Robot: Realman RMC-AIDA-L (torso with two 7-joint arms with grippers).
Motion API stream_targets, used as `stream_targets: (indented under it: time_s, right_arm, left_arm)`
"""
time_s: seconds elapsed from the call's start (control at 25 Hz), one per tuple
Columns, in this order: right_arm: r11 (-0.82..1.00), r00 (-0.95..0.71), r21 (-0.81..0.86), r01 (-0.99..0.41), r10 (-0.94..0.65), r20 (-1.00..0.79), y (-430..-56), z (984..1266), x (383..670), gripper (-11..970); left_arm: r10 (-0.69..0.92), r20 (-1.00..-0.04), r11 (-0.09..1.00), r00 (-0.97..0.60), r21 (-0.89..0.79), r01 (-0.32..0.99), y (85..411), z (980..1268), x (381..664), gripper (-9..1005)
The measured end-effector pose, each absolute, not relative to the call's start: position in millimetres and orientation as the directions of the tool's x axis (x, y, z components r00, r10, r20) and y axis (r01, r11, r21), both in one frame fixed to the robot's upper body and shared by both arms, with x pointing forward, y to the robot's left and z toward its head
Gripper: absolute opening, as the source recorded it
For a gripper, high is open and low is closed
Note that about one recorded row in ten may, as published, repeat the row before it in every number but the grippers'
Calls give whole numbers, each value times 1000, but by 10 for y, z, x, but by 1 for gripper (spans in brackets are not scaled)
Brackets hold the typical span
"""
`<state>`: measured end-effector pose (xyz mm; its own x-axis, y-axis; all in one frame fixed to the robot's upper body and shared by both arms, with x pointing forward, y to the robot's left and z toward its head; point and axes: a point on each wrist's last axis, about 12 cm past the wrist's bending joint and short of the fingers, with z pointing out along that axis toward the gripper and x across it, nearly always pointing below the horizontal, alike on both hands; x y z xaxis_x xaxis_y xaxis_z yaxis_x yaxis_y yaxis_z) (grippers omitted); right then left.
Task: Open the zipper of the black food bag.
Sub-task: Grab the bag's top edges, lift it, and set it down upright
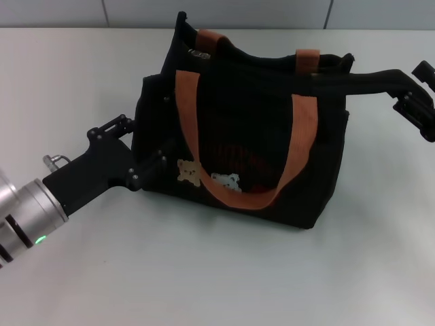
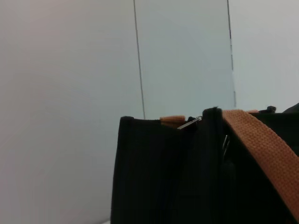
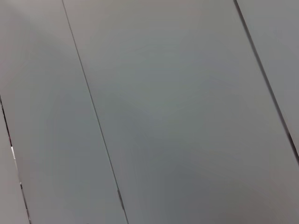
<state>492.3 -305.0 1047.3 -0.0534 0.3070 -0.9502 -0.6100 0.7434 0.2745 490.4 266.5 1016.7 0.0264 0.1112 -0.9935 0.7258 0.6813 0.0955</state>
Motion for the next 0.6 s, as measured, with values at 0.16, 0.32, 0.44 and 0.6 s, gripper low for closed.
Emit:
stream_targets:
  time_s: [0.16, 0.32, 0.44, 0.6]
  right_arm:
    - [740, -49, 274, -615, 311, -949, -3051, 10478, 4909, 837]
    - [739, -49, 274, -615, 311, -949, -3051, 10478, 4908, 837]
    - [739, -50, 276, -615, 312, -949, -3048, 10476, 4906, 837]
    - [739, -50, 275, -615, 312, -949, -3047, 10477, 4908, 837]
  left_arm:
    - [99, -994, 698, 51, 106, 708, 2667, 10163, 4854, 505]
    - [101, -993, 704, 66, 119, 700, 2679, 10161, 4828, 430]
    - [113, -989, 699, 92, 145, 700, 2670, 10162, 4806, 375]
    - [107, -989, 694, 99, 146, 705, 2662, 10170, 4797, 300]
